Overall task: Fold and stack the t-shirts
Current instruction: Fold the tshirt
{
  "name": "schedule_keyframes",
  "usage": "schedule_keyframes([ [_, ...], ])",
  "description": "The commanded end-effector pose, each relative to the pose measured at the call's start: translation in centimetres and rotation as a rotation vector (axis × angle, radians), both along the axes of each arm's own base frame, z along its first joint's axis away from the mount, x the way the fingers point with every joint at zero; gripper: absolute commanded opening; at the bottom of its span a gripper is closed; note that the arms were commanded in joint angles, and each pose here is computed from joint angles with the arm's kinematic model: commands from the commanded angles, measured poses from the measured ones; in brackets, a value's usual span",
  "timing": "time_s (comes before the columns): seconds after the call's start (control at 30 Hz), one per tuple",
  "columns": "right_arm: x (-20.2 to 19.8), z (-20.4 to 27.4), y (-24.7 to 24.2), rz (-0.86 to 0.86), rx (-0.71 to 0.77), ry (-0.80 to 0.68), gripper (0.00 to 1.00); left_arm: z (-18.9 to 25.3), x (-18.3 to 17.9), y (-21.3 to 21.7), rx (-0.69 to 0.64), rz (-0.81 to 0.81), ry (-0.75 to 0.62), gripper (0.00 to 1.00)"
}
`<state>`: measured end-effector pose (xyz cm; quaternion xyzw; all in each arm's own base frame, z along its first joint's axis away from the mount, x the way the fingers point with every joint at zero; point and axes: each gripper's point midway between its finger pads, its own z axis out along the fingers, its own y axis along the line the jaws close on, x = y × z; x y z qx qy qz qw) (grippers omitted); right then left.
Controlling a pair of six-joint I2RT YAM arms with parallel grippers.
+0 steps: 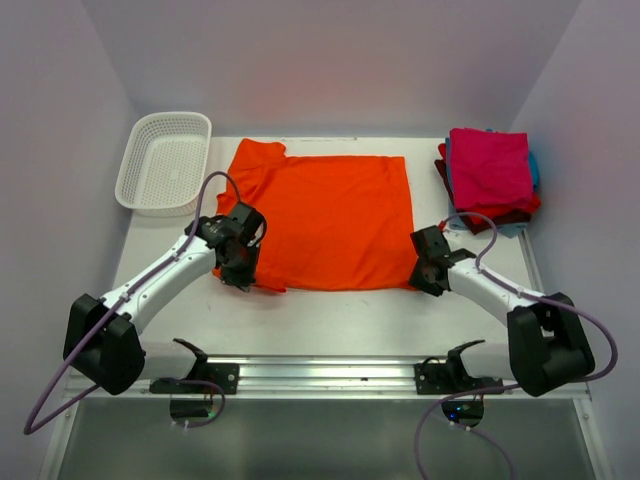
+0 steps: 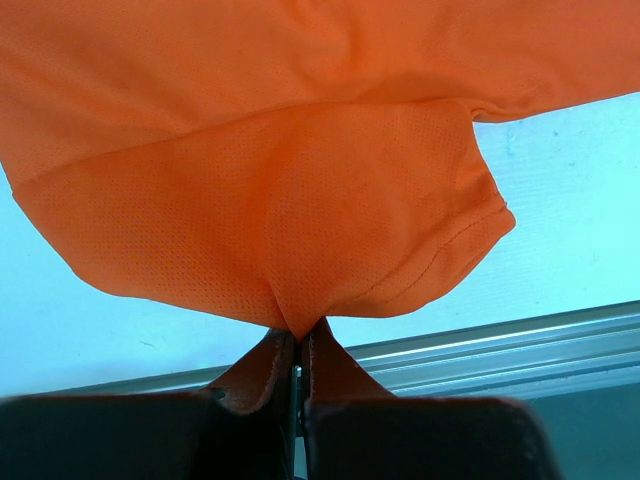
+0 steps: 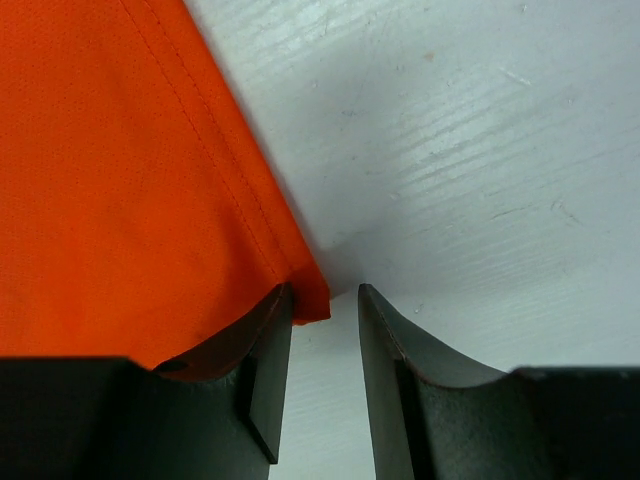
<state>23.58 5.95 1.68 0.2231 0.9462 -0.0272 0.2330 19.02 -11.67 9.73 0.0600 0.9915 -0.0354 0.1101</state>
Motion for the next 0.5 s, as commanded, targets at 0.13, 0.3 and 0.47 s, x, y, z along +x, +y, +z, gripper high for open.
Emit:
schedule_keyframes([
  [0.13, 0.1, 0.4, 0.4, -0.038, 0.050, -0.048, 0.40, 0.5, 0.7, -0.2, -0.006, -0.024, -0.028, 0.00],
  [0.3, 0.4, -0.8, 1.0, -0.034, 0.069, -0.028, 0.38, 0.3, 0.6, -0.2, -0.004, -0.025, -0.025, 0.00],
  [0.47, 0.9, -1.5, 1.5, -0.031, 0.089, -0.023, 0.10, -0.5, 0.5, 0.0, 0.002, -0.023, -0.021, 0.00],
])
